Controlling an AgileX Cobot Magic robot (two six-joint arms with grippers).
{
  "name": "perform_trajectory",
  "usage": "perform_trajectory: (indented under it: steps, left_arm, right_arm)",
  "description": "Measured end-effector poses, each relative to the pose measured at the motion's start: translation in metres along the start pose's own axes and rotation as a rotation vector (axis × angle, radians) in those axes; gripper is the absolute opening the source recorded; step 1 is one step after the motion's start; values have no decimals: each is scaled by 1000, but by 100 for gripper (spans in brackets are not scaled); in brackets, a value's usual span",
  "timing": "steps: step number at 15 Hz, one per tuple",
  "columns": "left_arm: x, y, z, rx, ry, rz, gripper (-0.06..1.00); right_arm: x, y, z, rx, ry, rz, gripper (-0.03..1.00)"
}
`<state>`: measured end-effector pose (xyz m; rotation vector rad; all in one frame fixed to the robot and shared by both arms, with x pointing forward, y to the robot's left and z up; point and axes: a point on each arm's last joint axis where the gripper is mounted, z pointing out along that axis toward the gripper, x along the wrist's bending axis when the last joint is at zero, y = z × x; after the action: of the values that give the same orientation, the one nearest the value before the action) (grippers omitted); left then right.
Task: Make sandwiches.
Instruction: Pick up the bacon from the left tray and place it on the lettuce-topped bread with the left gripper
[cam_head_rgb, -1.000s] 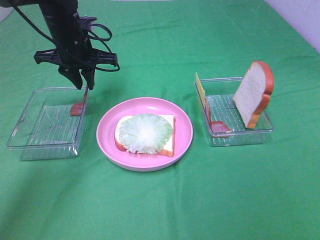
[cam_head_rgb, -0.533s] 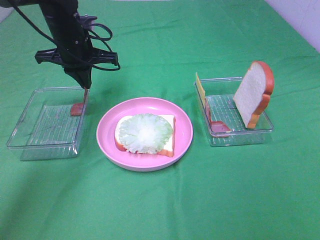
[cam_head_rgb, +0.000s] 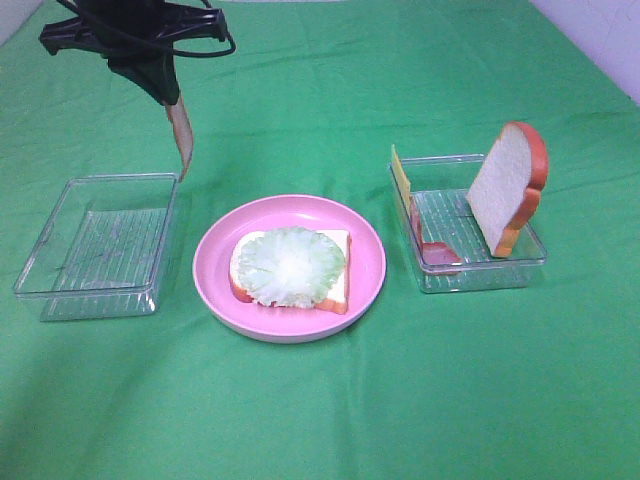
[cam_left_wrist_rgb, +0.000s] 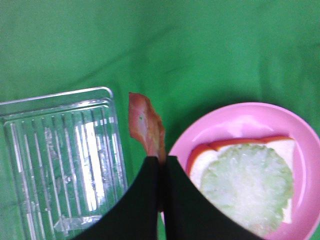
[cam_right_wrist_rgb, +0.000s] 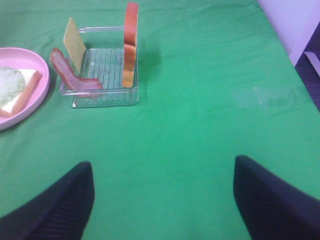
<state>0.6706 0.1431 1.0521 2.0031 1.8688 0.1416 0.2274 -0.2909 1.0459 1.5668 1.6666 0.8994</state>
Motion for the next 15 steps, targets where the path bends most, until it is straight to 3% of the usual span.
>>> perform_trajectory:
  steps: [4, 7, 9, 10, 13, 15]
  left_arm:
    - [-19, -4, -3, 32, -185, 47, 1]
    - [-44, -13, -2, 52, -262, 113, 1]
    - [-84, -33, 16, 114, -299, 197, 1]
    - [-95, -40, 24, 139, -303, 217, 1]
    - [-116, -55, 42, 193, -306, 261, 1]
    - [-120, -62, 52, 233, -297, 274, 1]
  right_arm:
    - [0, 0, 0, 0, 0, 0, 73]
    - [0, 0, 0, 0, 0, 0, 73]
    - [0, 0, 0, 0, 0, 0, 73]
    - [0, 0, 0, 0, 0, 0, 73]
    - [0, 0, 0, 0, 0, 0, 73]
    - [0, 0, 0, 0, 0, 0, 73]
